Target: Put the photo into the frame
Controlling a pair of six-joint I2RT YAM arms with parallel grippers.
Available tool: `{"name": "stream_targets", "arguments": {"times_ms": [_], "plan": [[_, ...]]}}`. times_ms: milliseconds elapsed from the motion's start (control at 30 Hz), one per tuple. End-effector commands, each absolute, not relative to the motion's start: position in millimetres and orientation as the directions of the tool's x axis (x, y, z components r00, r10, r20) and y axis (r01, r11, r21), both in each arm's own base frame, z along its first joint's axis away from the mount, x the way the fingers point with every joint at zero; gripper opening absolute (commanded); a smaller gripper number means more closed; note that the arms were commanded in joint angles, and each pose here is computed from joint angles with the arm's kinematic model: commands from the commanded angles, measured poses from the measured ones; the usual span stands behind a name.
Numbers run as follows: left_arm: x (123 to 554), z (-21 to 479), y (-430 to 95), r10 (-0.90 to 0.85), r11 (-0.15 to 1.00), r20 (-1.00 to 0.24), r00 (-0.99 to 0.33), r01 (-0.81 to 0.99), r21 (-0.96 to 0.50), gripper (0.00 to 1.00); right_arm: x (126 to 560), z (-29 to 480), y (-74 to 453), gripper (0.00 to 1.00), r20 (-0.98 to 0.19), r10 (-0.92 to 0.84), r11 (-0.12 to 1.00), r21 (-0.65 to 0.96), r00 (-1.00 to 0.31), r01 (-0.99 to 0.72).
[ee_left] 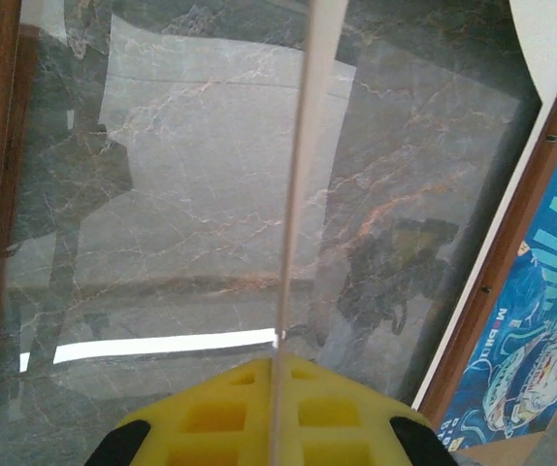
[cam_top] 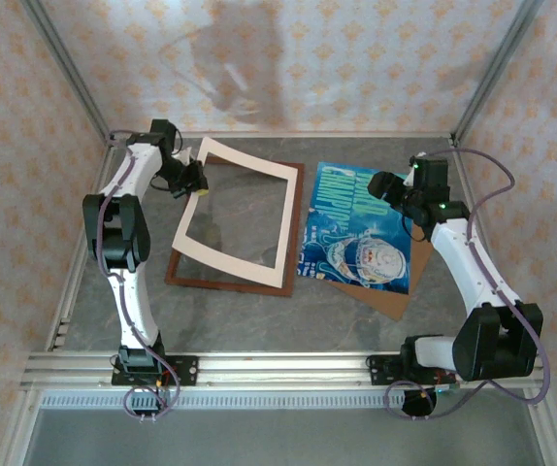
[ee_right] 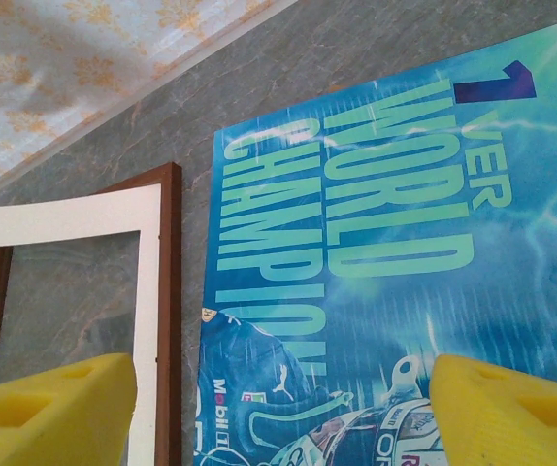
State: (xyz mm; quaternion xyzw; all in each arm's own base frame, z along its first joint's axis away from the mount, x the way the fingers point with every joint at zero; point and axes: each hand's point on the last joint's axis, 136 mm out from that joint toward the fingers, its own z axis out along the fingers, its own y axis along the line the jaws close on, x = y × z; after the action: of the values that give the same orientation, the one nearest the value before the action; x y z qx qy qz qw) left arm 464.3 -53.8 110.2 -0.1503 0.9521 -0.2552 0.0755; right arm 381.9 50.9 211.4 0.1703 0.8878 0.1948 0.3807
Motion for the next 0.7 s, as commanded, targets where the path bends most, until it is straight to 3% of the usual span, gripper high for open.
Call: {"name": "stream_targets", "arguments": {"times_ms": [0, 133, 667], "plan": [[460, 95, -49, -0.339, 0.828, -0.03, -0.94, -0.282, -0.485, 0.1, 383, 207, 51, 0.79, -0.613, 0.446, 0.87, 0.468, -0.652, 0.155], [458, 90, -50, -0.334, 0.83, -0.018, -0.942, -0.285, -0.479, 0.21, 383, 205, 51, 0.79, -0.61, 0.446, 0.87, 0.466, -0.654, 0.159], [463, 78, -26, -0.32, 0.896, -0.049, -0.946, -0.286, -0.34, 0.83, 384, 202, 54, 0.79, -0.604, 0.439, 0.872, 0.464, -0.666, 0.154]]}}
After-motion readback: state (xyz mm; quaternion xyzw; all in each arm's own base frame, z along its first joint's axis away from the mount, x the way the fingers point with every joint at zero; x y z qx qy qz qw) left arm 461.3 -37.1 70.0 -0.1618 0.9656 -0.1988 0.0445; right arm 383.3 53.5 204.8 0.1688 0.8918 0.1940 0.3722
